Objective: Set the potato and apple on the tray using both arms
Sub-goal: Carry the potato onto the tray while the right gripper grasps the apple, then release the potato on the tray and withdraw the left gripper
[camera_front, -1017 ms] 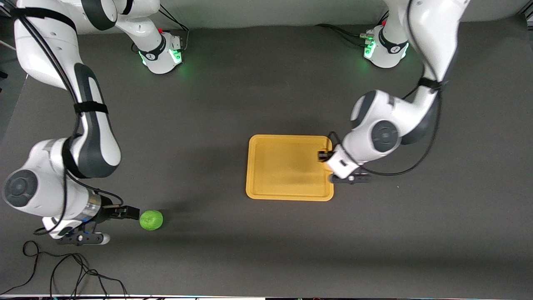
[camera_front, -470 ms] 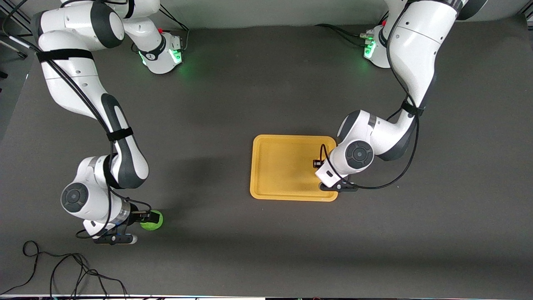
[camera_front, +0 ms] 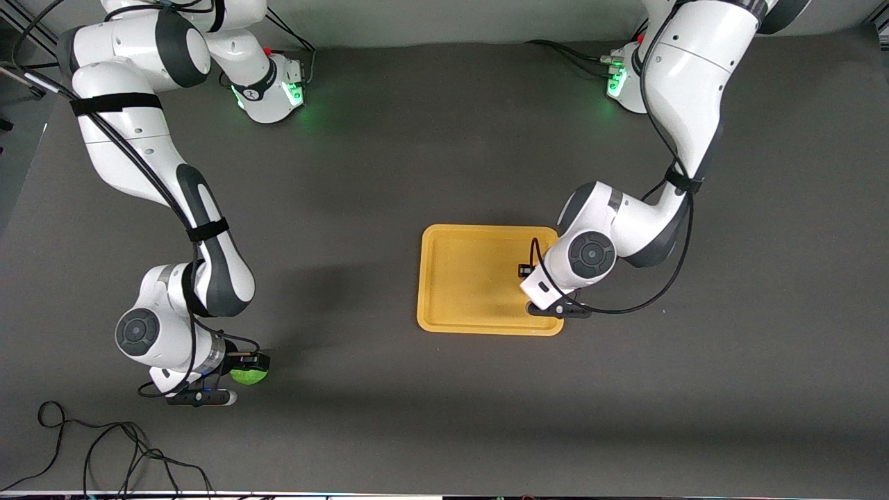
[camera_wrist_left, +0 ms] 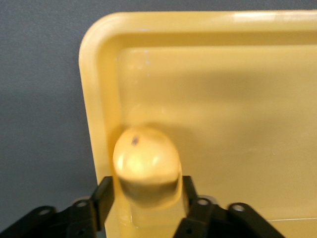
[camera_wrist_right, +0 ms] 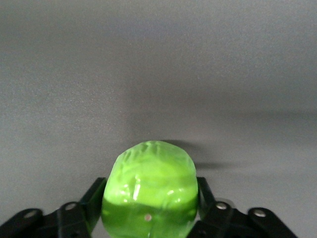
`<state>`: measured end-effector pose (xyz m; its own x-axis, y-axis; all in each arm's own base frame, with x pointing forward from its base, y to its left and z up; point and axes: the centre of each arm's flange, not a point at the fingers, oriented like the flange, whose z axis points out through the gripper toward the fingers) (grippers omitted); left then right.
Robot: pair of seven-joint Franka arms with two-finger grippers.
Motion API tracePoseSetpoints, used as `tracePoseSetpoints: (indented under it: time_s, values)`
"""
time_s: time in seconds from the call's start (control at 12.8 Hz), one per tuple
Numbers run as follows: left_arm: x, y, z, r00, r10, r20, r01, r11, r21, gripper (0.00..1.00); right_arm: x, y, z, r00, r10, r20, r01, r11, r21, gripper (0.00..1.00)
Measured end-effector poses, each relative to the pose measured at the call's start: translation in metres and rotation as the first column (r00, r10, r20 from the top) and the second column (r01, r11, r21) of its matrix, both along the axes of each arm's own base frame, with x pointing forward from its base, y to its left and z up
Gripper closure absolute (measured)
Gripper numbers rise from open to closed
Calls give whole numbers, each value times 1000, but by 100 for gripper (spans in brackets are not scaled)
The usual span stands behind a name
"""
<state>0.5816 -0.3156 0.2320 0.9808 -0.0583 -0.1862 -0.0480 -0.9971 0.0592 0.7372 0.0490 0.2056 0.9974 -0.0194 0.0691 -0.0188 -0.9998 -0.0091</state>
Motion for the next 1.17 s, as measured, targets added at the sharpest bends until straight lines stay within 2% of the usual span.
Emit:
tracePoseSetpoints:
  time_s: [0.16, 0.23, 0.47, 0.7, 0.86, 0.94, 1.17]
  values:
    - [5, 0, 14, 1000, 0, 17, 0, 1000, -3, 7, 2, 2, 7, 1000, 2, 7, -2, 1000, 1, 30]
    - [9, 4, 35, 1000, 2, 15, -2, 1000, 5, 0, 3, 3, 18, 1000, 4, -1, -4, 1000, 1, 30]
    - [18, 61, 165, 999, 13, 29, -14, 1000, 25, 0, 1, 7, 114, 1000, 11, -27, -10, 1000, 5, 30]
    - [3, 156, 299, 990, 82, 115, -83, 997, 4, 0, -36, 2, 241, 997, 11, -78, -10, 1000, 7, 30]
    - [-14, 192, 337, 992, 76, 104, -79, 997, 23, 0, -69, 0, 309, 994, 13, -111, -12, 1000, 8, 30]
    - [-19, 206, 348, 995, 33, 96, -37, 999, 40, 0, -86, 0, 335, 993, 16, -120, -15, 1000, 10, 30]
    - [-22, 236, 367, 988, -37, 148, 24, 996, 87, 0, -118, 43, 364, 991, 47, -127, -45, 999, 16, 30]
